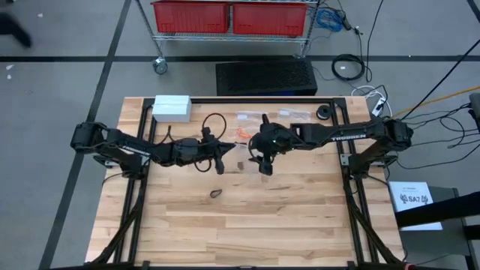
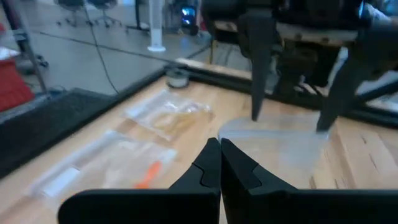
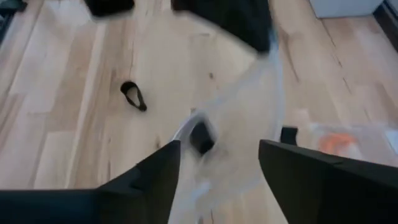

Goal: Sort rubber bands
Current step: Put the top black rubber band into the left zip lock bag, then put the black rubber band into the left zip lock bag, then close the left zip lock bag

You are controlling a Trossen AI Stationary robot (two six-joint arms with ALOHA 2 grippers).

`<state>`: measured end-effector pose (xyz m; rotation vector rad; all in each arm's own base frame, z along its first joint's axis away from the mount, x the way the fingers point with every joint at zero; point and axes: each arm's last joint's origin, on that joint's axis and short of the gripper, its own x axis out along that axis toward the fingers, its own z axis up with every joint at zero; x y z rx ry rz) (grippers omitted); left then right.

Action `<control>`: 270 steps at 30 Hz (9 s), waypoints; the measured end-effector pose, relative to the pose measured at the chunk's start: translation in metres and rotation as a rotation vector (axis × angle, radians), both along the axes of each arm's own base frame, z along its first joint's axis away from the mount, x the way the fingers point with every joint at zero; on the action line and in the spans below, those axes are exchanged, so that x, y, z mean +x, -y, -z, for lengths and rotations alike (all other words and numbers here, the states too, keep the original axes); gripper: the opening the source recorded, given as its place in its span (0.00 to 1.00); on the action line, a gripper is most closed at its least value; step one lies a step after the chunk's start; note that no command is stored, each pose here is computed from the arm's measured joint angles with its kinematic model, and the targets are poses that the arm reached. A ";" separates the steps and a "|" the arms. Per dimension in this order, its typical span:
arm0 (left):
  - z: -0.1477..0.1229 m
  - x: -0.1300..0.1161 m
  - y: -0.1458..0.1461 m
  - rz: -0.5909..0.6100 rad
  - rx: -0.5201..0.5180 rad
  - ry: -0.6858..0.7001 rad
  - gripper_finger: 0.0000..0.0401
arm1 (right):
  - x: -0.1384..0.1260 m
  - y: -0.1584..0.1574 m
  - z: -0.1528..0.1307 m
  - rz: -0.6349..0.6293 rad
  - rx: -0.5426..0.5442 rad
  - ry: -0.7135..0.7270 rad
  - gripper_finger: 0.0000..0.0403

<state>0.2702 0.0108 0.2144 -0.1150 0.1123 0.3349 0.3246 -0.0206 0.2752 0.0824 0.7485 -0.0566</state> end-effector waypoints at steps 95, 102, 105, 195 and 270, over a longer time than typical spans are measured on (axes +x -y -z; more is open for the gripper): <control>0.008 -0.075 -0.001 -0.004 -0.086 0.047 0.00 | 0.073 0.032 0.015 -0.096 -0.148 0.035 0.17; 0.008 -0.075 -0.002 -0.012 -0.096 0.050 0.00 | 0.073 0.032 -0.003 -0.082 -0.127 0.012 0.44; 0.008 -0.075 -0.002 -0.013 -0.095 0.051 0.00 | 0.070 0.032 -0.010 -0.081 -0.122 -0.009 0.52; -0.003 -0.088 0.001 0.092 0.003 0.048 0.00 | 0.089 -0.014 -0.004 0.021 -0.298 0.066 0.09; -0.015 0.060 0.065 0.479 0.005 -0.667 0.14 | -0.057 -0.063 0.068 0.026 0.217 0.041 0.23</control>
